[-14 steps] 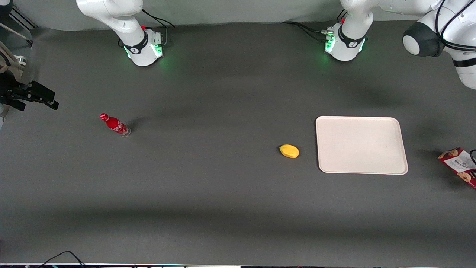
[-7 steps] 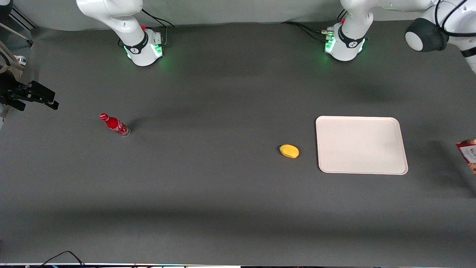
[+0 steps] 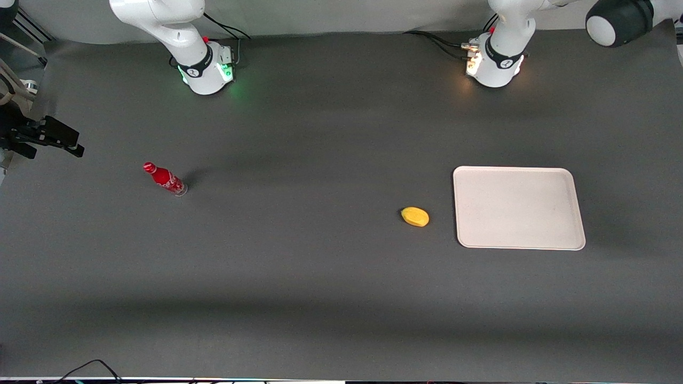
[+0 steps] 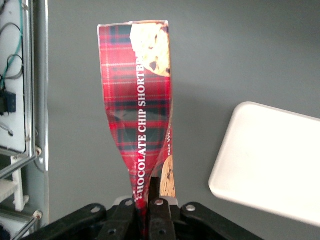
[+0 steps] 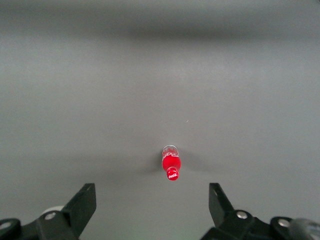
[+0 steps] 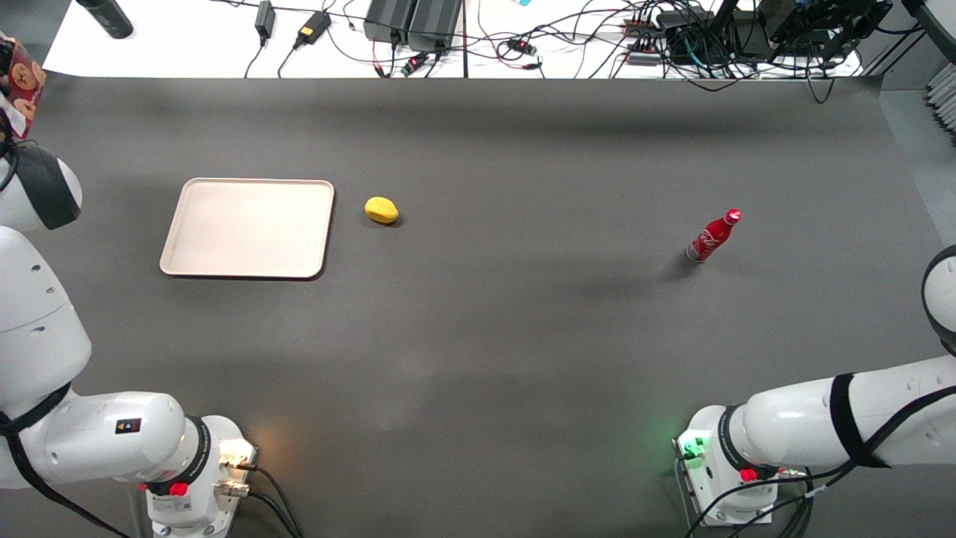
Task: Place red cookie box on tray
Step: 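Lift the cookie box upright with the left gripper, then carry the box over the white tray and lower it onto the tray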
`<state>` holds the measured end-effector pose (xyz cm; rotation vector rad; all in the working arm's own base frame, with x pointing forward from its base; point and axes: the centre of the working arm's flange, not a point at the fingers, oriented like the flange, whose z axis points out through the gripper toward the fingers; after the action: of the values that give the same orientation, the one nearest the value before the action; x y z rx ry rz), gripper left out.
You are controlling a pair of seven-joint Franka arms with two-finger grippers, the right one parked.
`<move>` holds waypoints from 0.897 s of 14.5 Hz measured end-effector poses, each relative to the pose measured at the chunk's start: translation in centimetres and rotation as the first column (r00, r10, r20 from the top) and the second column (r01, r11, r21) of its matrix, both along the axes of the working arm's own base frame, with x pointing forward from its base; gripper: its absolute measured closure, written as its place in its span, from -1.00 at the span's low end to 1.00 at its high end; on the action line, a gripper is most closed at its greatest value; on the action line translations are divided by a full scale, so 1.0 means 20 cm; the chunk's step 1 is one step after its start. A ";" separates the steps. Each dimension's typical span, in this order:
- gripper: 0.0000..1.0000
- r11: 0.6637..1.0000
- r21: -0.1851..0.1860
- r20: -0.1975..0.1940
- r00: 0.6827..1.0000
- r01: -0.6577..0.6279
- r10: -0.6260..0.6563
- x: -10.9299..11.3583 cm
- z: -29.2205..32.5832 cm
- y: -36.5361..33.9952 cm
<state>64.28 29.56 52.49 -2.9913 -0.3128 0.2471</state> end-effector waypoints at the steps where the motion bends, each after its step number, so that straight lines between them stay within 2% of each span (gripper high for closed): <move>1: 0.89 1.000 -0.011 -0.029 0.999 0.014 -0.014 -0.04 0.10 -0.09; 3: 0.89 0.998 -0.036 -0.090 0.995 0.047 -0.050 -0.10 0.26 -0.31; 5: 0.89 0.994 -0.081 -0.141 0.987 0.067 -0.078 -0.18 0.38 -0.50; 8: 0.89 0.985 -0.141 -0.156 0.981 0.097 -0.119 -0.23 0.44 -0.69; 10: 0.89 0.980 -0.144 -0.162 0.974 0.139 -0.162 -0.20 0.29 -0.75; 13: 0.89 0.974 -0.147 -0.129 0.973 0.173 -0.192 -0.16 -0.20 -0.74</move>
<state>61.09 14.77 48.51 -3.0862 -0.0045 0.4775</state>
